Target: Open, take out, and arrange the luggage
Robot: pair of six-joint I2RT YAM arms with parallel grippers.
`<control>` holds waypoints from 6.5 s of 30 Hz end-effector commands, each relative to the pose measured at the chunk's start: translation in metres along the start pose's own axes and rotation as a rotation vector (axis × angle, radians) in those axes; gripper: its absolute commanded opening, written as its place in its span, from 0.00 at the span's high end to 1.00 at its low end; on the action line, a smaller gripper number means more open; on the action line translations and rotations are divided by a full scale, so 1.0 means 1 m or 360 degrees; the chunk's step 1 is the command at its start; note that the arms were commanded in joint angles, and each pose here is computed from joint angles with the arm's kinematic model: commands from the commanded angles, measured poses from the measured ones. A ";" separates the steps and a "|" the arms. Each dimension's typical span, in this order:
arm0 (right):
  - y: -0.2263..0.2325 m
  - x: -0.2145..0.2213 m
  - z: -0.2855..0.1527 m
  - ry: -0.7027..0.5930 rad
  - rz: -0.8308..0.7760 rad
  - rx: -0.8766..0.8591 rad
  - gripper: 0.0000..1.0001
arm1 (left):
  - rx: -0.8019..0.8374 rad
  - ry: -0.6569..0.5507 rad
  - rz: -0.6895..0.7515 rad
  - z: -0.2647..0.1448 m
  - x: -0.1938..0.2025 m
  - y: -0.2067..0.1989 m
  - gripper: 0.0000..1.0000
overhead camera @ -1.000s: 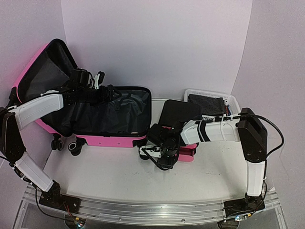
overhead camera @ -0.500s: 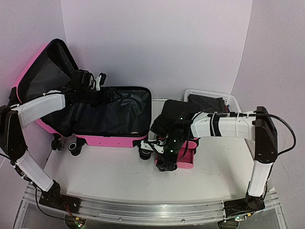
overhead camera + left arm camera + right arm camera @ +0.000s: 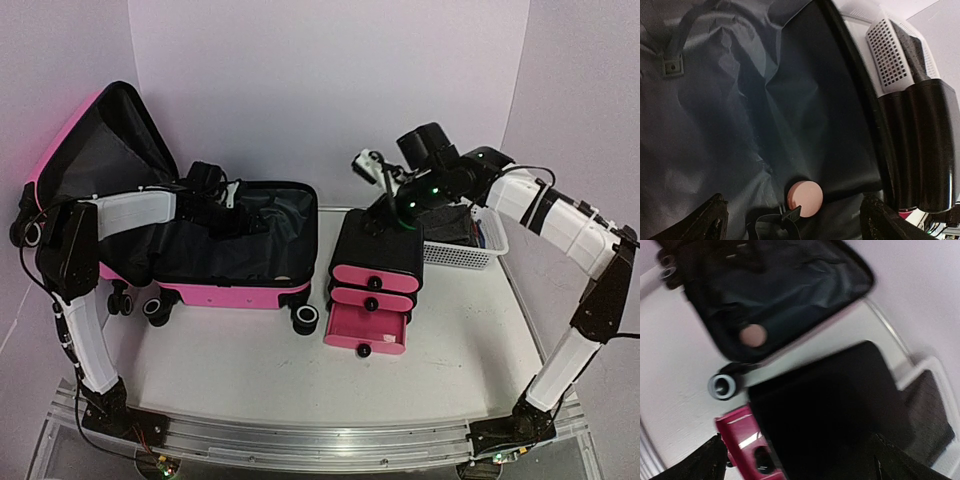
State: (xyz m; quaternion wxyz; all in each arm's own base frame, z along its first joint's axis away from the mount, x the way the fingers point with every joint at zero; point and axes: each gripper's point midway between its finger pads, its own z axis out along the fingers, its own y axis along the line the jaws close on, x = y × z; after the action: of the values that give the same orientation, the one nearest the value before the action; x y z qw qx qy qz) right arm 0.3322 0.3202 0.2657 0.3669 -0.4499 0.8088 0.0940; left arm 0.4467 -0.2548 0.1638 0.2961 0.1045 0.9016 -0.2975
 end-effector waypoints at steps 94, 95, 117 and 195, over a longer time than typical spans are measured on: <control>-0.112 0.032 -0.047 -0.0168 0.1100 0.0014 0.02 | 0.0256 -0.0303 0.0315 -0.084 -0.083 -0.145 0.55; -0.097 0.017 -0.047 -0.0227 0.1061 -0.0028 0.02 | 0.0409 -0.0461 0.0320 -0.101 -0.096 -0.164 0.55; 0.042 -0.119 -0.007 -0.0654 0.0692 -0.0050 0.25 | 0.1013 -0.0300 -0.0283 -0.133 -0.065 -0.213 0.55; 0.068 0.138 0.105 0.0844 -0.0386 0.0576 1.00 | 0.0212 -0.0489 0.0032 -0.166 -0.030 -0.113 0.00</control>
State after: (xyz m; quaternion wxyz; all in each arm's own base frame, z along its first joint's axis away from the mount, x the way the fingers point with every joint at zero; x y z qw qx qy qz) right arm 0.2551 0.3164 0.0766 0.1571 -0.5096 0.8356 -0.1321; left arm 0.3549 -0.2482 0.3029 0.3844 0.0753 0.8493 -0.3540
